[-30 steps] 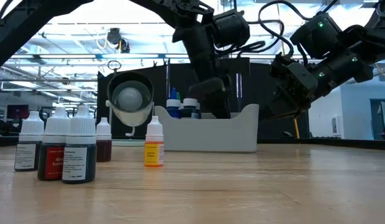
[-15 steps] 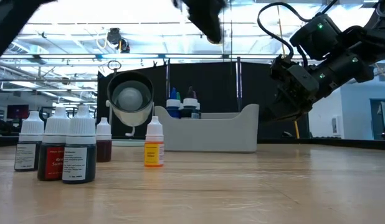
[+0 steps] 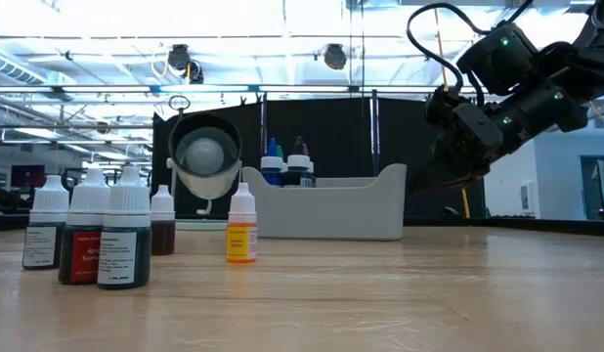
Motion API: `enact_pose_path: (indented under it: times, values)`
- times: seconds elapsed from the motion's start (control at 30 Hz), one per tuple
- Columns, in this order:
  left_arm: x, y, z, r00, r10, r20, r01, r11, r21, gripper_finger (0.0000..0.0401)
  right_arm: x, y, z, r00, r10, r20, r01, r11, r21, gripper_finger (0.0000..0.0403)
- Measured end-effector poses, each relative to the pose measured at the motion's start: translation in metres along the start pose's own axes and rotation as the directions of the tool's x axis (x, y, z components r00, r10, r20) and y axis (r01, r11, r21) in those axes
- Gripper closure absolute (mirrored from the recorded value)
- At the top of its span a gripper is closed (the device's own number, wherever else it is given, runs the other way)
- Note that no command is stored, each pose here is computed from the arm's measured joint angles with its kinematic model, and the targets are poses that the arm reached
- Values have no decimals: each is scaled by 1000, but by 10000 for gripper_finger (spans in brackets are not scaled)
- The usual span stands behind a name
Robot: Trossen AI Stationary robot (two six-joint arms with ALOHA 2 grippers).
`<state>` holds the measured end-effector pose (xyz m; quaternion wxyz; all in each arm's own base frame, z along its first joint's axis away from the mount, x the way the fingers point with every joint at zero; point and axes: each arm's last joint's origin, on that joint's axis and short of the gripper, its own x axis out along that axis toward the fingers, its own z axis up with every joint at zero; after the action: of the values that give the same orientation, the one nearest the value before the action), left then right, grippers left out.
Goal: Pick & Place food coloring
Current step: Move the gray bin to the center of the table
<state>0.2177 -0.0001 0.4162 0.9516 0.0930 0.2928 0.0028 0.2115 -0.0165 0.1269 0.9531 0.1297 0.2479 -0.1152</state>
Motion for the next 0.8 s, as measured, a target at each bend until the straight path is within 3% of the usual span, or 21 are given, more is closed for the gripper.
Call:
enact_pose_path:
  times: [0.37, 0.67, 0.8]
  values:
    - [46, -29, -122, 953, -71, 295, 94, 993, -65, 397, 0, 3, 0, 996, 85, -14, -85, 994, -71, 403]
    - [78, -42, -184, 893, -41, 449, 75, 995, -59, 395, -3, 20, -1, 985, 173, 6, -168, 964, -206, 403]
    - [83, -39, -202, 871, 22, 491, 44, 992, -121, 398, -7, 30, 0, 974, 224, 24, -213, 949, -233, 403]
